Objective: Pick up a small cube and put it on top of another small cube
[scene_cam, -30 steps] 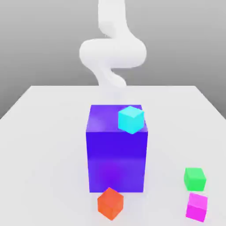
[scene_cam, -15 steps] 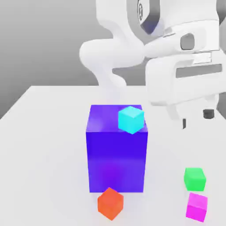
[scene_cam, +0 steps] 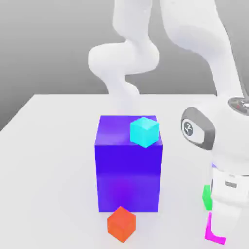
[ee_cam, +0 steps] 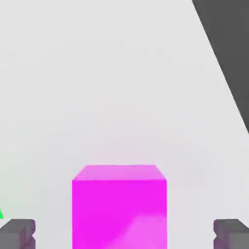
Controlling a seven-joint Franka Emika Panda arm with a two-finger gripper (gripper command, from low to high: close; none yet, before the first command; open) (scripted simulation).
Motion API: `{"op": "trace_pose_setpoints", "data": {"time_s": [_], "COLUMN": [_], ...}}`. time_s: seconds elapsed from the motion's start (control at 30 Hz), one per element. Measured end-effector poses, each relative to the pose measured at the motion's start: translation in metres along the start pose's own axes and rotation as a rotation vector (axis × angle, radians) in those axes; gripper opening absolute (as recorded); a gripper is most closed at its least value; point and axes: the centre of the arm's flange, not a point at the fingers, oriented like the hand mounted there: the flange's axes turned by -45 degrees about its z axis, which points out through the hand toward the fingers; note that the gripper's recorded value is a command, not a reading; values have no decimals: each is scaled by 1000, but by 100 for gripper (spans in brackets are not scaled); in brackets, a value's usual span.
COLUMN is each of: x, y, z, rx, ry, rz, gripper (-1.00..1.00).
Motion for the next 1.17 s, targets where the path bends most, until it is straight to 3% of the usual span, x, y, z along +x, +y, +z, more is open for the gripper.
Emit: {"op": "trace_pose_setpoints", "data": {"time_s": [0.23,0.4,0.63,0.83,0.87,1.17], "x": [0,0,-8,-14,-15,-14], "y": [0,-4,-92,-106,-106,-106], "z": [-1,-58,-107,-60,-52,-70], "rx": [1,0,-3,1,1,0], "ry": [-2,-2,-3,-1,-1,0], "rz": [0,-6,-141,-158,-158,-159], "gripper": [-100,-100,-100,-100,100,100]}}
